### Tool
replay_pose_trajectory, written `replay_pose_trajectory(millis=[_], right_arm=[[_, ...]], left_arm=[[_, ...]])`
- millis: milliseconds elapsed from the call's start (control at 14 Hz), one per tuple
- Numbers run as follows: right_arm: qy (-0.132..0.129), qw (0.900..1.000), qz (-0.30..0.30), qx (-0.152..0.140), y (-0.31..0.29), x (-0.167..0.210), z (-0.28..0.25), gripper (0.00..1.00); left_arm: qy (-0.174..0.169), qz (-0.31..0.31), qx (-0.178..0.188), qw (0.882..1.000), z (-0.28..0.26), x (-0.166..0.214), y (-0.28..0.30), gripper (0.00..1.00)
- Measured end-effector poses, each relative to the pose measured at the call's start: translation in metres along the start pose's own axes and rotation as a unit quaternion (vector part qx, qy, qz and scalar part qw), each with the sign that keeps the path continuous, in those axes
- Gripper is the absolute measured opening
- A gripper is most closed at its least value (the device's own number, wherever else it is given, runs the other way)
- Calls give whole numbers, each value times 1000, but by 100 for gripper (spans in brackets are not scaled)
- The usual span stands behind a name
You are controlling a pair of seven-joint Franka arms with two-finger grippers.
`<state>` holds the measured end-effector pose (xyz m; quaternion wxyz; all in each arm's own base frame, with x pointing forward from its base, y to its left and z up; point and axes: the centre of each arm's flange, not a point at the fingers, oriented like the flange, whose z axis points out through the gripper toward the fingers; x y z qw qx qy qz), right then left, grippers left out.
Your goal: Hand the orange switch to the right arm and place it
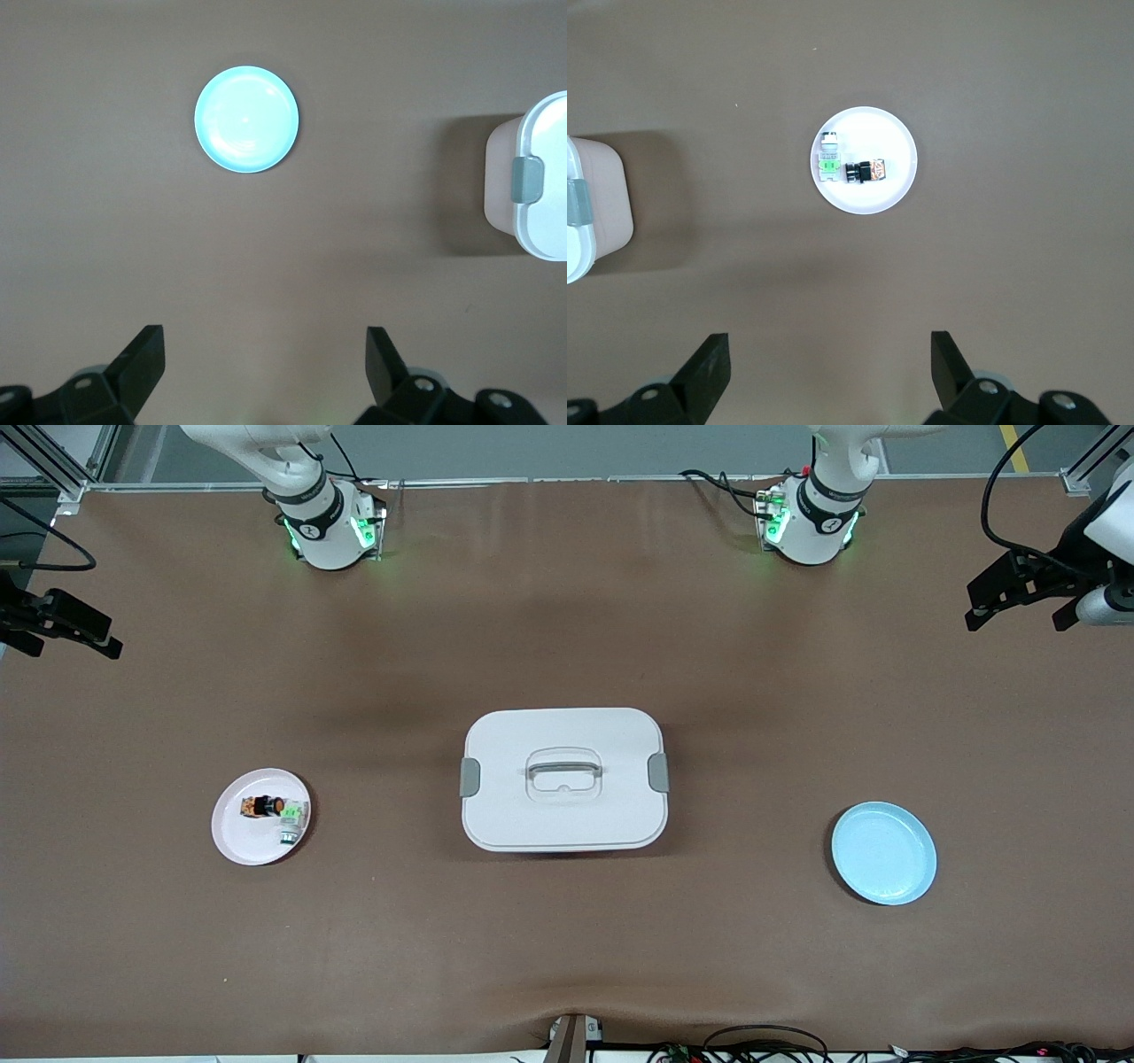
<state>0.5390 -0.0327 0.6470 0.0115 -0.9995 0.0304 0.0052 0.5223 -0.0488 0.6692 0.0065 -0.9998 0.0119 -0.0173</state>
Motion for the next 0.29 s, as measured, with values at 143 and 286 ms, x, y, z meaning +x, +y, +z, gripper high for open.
replay_pose_trajectory(millis=[143, 286], right_arm=[[0, 1000, 1, 0, 1, 0, 0, 100], [-1, 1000, -1, 0, -1, 0, 1, 100]], left_arm=[[0, -8, 0, 1000, 0, 0, 0, 100], [0, -18, 0, 1000, 0, 0, 0, 100]])
